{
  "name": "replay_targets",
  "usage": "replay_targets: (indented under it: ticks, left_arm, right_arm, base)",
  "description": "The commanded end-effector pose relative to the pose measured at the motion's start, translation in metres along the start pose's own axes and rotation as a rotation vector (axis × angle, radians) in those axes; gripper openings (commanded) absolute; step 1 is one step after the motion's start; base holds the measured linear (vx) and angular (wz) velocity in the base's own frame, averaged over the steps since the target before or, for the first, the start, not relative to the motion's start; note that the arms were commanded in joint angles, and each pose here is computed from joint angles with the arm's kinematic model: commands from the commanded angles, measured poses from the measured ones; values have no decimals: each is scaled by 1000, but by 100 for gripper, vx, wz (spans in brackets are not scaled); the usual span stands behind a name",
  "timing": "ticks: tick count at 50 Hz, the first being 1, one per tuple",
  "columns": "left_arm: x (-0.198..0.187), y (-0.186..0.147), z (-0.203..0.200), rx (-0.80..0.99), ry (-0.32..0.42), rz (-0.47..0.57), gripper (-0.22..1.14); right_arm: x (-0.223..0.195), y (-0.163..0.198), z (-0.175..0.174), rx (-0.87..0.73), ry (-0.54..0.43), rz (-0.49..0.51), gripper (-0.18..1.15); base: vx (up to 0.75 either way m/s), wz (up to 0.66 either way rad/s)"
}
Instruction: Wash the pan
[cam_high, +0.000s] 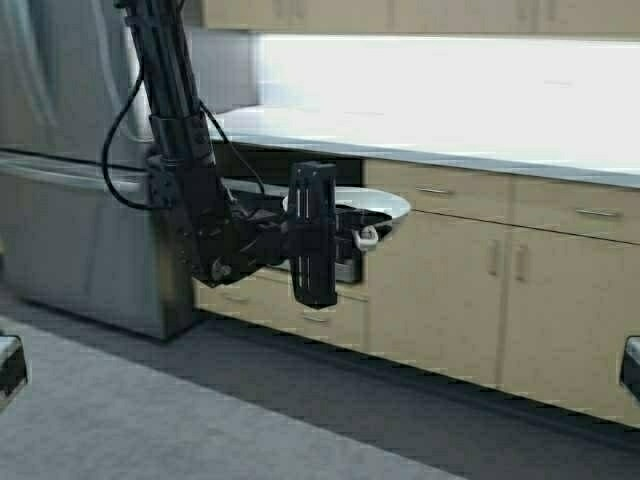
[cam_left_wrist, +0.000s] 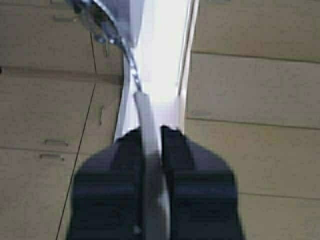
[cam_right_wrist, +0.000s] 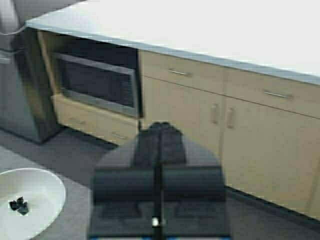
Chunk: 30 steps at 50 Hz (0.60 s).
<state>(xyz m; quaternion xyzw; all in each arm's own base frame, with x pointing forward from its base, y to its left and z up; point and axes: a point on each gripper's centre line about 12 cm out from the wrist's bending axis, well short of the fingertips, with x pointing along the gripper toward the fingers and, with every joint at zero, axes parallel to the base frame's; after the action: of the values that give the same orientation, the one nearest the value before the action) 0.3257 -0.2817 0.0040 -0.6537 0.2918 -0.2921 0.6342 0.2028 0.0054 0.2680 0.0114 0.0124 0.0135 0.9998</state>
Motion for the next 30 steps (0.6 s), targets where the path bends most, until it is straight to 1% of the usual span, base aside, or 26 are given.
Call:
replay_targets:
  ticks: [1,9,30]
  left_arm:
    - [11,-34,-2,29,13,-98,3]
    - [7,-33,-6,25,32,-86,3]
    - [4,-38,-6,30,33,-88,3]
  right_arm:
    - [4,1,9,0,-18,2,6]
    - [2,0,0,-2,3,1,6]
    - [2,0,-2,0,8,1,6]
  base:
    - [13,66]
    - [14,72]
    - [14,67]
